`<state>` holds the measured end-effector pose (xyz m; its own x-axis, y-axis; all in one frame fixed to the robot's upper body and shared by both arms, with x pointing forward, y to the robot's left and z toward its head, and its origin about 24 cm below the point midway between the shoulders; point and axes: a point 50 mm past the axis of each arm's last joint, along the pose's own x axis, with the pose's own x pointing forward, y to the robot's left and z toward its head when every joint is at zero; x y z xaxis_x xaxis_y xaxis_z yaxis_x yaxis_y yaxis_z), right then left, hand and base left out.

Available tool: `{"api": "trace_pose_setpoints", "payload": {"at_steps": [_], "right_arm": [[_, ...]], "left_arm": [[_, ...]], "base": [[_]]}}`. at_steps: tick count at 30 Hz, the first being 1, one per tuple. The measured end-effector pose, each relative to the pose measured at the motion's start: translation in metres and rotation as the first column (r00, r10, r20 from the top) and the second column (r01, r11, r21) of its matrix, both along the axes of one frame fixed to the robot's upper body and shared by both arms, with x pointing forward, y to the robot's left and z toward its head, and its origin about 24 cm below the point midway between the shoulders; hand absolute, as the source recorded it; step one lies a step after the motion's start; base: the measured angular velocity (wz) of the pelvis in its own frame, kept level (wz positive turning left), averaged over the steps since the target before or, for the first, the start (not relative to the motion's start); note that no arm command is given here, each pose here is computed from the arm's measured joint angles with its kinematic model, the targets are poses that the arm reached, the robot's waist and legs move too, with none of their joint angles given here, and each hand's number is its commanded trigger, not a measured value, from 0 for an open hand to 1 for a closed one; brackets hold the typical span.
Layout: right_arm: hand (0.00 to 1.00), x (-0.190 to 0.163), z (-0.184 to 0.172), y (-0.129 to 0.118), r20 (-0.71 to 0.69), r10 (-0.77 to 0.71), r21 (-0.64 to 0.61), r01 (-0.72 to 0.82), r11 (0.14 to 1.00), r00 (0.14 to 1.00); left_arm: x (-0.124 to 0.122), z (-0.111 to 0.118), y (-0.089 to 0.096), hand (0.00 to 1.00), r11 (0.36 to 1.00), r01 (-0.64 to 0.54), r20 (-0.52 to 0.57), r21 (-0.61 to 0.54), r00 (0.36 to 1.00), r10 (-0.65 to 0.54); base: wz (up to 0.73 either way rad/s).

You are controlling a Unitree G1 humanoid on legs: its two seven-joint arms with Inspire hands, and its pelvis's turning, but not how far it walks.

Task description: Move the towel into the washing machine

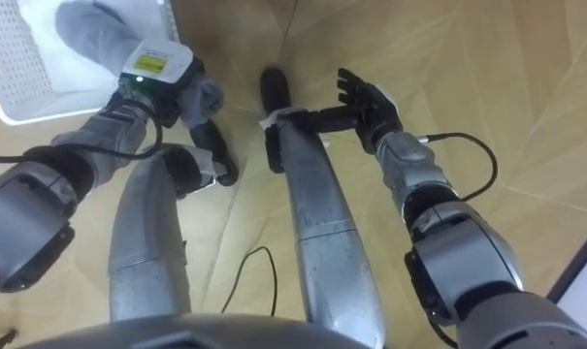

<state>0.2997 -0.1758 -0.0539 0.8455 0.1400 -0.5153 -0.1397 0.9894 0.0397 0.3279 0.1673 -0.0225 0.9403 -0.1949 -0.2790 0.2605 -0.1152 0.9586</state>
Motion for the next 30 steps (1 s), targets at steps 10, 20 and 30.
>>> {"api": "trace_pose_setpoints", "payload": {"at_steps": [10,20,30], "right_arm": [[0.0,-0.004,-0.004,0.0,-0.015,-0.013,0.033,0.014,0.999,1.0],[0.0,-0.035,-0.031,-0.003,-0.113,-0.005,-0.001,0.005,1.0,0.994],[0.0,-0.07,-0.054,-0.008,-0.204,0.016,-0.034,-0.023,0.999,0.979]], "left_arm": [[-0.003,-0.005,0.001,1.0,1.0,-0.021,-0.029,-0.011,0.999,0.021],[-0.03,-0.031,0.0,1.0,0.991,-0.049,-0.122,-0.12,0.992,0.035],[-0.042,-0.039,0.01,1.0,0.927,-0.209,-0.12,-0.311,0.976,0.18]], "base": [[0.0],[-0.07],[-0.07]]}}
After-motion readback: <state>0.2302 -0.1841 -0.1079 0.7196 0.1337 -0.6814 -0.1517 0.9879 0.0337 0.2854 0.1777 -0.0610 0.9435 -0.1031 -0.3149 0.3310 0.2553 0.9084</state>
